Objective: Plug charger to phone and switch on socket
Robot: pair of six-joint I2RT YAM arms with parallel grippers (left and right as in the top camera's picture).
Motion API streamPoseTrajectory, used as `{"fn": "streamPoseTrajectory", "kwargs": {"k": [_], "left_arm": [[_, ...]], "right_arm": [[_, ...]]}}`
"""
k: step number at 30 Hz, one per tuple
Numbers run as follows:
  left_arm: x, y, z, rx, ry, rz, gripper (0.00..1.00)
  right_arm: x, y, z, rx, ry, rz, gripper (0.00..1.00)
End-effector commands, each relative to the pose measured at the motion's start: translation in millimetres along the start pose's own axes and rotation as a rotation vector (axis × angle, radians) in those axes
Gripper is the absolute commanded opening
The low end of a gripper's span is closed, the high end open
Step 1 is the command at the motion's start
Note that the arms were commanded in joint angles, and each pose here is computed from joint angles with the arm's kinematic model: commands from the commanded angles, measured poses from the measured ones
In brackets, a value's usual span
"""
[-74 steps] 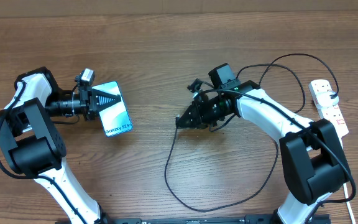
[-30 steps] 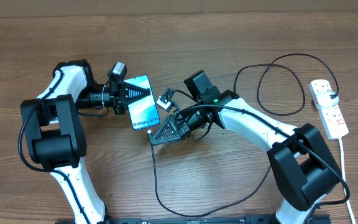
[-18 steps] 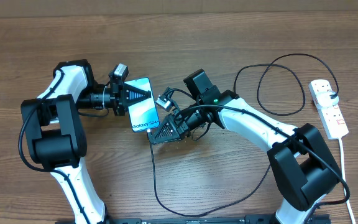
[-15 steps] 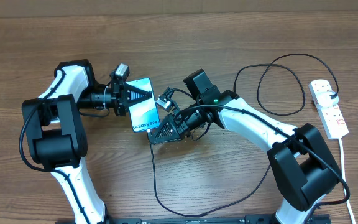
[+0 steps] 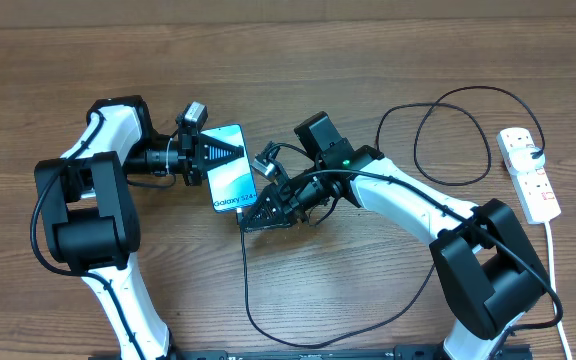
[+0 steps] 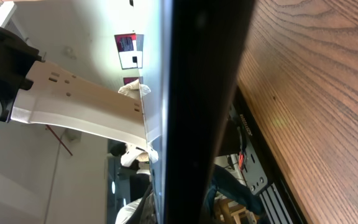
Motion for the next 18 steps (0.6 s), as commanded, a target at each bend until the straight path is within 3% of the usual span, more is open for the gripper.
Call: {"fn": "streamPoseTrajectory", "kwargs": {"k": [1, 18], "left_arm": [[-3.8, -16.2, -1.9, -0.01, -0.005, -0.028, 0.05], [-3.7, -16.2, -1.9, -0.01, -0.005, -0.029, 0.05]], "right_arm": [[6.8, 1.0, 0.7, -0.025, -0.02, 0.015, 0.04], [14.8, 6.3, 0.4, -0.013, -0.037, -0.025, 0.04]]}}
Point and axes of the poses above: each gripper's point midway between its finger pads, its own z axis back along the fingers, its own y axis along the line the jaws close on, x = y × z, the point moved 1 cm from there along z, back along the fingers, and after that the axes turned 2 degrees about z, right-handed, at the moved point
